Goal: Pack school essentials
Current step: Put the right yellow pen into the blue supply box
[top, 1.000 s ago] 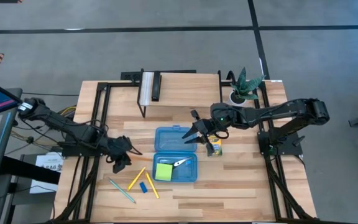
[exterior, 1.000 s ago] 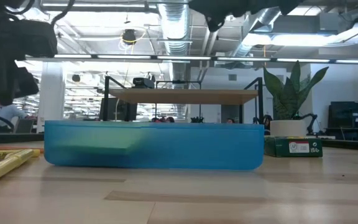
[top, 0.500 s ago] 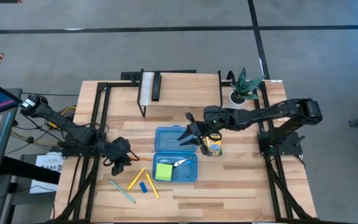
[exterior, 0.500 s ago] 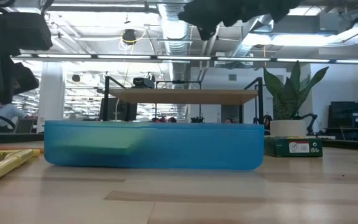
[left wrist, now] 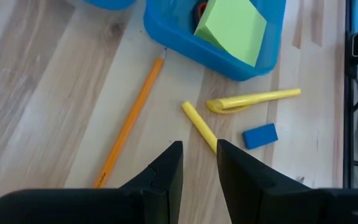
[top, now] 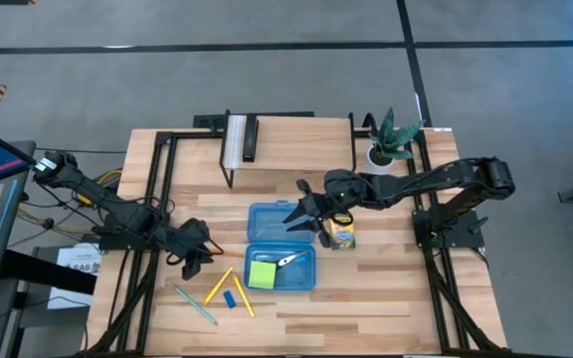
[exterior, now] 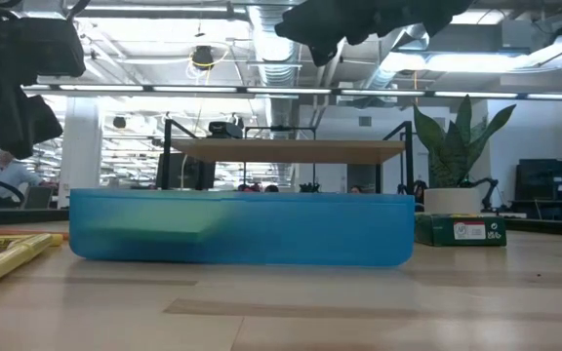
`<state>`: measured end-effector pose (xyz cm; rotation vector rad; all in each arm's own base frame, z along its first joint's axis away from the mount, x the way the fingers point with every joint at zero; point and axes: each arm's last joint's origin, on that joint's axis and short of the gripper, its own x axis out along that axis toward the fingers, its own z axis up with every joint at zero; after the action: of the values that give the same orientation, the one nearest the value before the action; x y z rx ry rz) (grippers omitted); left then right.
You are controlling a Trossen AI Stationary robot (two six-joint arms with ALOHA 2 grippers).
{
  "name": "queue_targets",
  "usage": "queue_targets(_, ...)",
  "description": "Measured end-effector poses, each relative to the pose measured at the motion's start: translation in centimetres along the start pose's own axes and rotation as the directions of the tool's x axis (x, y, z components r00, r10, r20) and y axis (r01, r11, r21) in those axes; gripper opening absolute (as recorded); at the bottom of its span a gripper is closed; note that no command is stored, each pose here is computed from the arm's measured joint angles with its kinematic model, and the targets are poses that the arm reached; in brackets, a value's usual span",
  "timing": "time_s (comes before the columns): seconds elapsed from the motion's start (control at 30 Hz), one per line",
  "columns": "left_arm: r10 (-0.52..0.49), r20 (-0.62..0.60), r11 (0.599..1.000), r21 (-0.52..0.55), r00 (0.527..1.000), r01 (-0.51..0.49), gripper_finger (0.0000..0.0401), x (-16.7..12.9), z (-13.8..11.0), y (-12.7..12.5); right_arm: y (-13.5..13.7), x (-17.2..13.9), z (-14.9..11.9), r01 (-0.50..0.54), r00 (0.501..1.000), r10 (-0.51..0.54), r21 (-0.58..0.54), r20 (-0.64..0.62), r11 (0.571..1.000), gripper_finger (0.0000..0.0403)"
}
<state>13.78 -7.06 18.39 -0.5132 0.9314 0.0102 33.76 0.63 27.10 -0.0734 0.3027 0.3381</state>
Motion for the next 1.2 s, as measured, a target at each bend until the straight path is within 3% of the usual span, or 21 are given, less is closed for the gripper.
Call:
queue_targets(0.47,-0.018,0.074,1.0,0.008,0.997,0.017,0.0084,0.4,0.5,-0.6,0.3,0.1,0.1,-0.005,1.0,0.005,-0.003,0.006,1.0,0.012)
queue_targets(1.2,0.035,0.023,0.997,0.065,0.999,-0.036,0.0084,1.7,-0.1,-0.8,0.3,0.1,0.2,-0.004,1.0,0.004,-0.005,0.013,1.0,0.012)
